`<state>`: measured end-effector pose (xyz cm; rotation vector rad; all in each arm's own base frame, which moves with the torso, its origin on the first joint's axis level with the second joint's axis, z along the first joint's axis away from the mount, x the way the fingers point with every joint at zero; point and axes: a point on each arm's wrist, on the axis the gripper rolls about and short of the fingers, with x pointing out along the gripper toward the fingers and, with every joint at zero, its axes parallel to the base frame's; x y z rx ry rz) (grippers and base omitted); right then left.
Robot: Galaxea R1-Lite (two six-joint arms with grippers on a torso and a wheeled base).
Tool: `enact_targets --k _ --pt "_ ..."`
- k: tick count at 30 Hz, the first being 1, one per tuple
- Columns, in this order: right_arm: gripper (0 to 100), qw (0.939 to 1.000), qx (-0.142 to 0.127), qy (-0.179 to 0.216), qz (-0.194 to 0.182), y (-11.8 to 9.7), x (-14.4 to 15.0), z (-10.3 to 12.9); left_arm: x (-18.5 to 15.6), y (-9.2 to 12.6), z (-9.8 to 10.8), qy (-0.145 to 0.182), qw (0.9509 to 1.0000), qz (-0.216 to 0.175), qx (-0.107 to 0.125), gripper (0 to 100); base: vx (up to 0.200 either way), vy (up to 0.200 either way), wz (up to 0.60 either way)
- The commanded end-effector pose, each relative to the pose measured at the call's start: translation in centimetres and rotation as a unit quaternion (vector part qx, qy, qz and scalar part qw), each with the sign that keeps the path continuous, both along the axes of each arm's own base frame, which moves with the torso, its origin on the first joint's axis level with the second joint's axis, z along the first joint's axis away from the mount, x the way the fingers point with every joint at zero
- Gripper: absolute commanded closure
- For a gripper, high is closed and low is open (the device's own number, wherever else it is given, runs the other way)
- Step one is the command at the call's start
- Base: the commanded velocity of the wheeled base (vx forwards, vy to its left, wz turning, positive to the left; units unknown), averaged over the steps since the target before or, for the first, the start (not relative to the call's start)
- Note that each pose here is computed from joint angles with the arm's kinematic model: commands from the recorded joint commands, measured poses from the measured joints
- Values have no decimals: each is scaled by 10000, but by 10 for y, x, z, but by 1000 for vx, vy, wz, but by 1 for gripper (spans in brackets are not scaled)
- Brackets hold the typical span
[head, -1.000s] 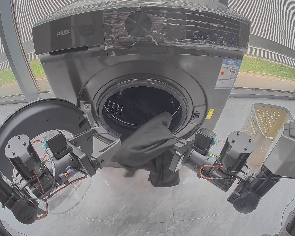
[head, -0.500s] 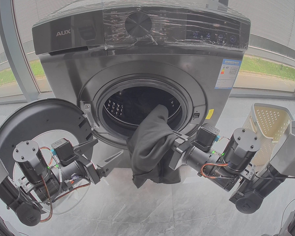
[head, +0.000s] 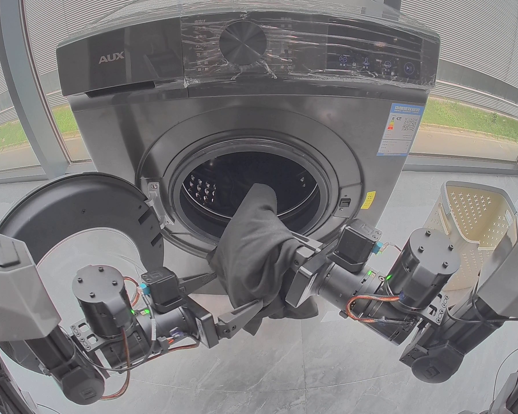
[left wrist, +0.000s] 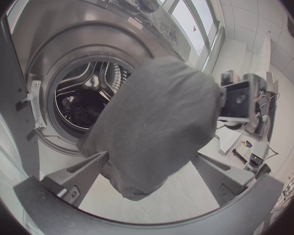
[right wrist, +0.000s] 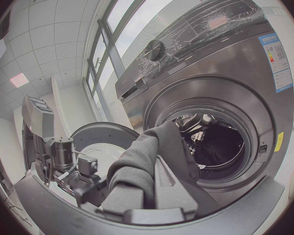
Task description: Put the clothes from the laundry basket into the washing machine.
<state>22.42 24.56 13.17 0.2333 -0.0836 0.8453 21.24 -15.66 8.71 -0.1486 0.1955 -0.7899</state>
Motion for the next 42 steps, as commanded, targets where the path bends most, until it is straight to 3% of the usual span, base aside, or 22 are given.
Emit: enact_targets --k 1,4,5,10,13,17,18,23,25,26,28,32,36,38,42 --pt "100 9999 42 -28 145 6 -8 1 17 -13 -23 207 9996 -5 170 0 0 0 0" --pt "100 9998 42 -28 168 7 -9 2 22 -17 -26 162 9997 -12 202 0 0 0 0" --pt "100 9998 31 -17 183 7 -10 1 26 -20 -31 117 9995 -29 298 100 0 0 0" --pt "100 9999 2 20 169 6 -10 -1 35 -25 -36 46 9993 104 365 100 0 0 0" --pt "100 9999 -6 113 -76 3 -9 -4 45 -21 -27 -167 9979 560 262 100 0 0 0" --pt "100 9987 -162 313 -365 -8 -8 -13 51 -11 -15 -330 9955 873 140 100 0 0 0" --pt "0 9982 -216 399 -401 -12 -9 -17 51 -8 -10 -387 9948 938 80 100 0 0 0" --pt "0 9960 -453 659 -402 -21 -18 -30 48 -3 5 -559 9936 983 -58 100 0 0 0" --pt "0 9922 -817 898 -289 -34 -36 -42 43 -1 15 -669 9928 978 -141 100 0 0 0" --pt "0 9873 -1131 1097 -180 -46 -51 -52 37 1 24 -758 9922 960 -238 100 0 0 0" --pt "0 9821 -1405 1257 38 -58 -69 -58 28 6 31 -798 9920 932 -310 100 0 0 0" --pt "0 9751 -1689 1425 175 -77 -88 -62 15 10 41 -808 9919 854 -488 100 0 0 0" --pt "0 9734 -1738 1493 77 -86 -91 -63 5 7 43 -795 9930 717 -506 100 0 0 0" --pt "0 9750 -1643 1489 -147 -88 -80 -62 -1 3 41 -751 9942 624 -454 100 0 0 0" --pt "0 9756 -1597 1483 -275 -90 -74 -61 -6 2 37 -711 9937 790 -347 100 0 0 0"
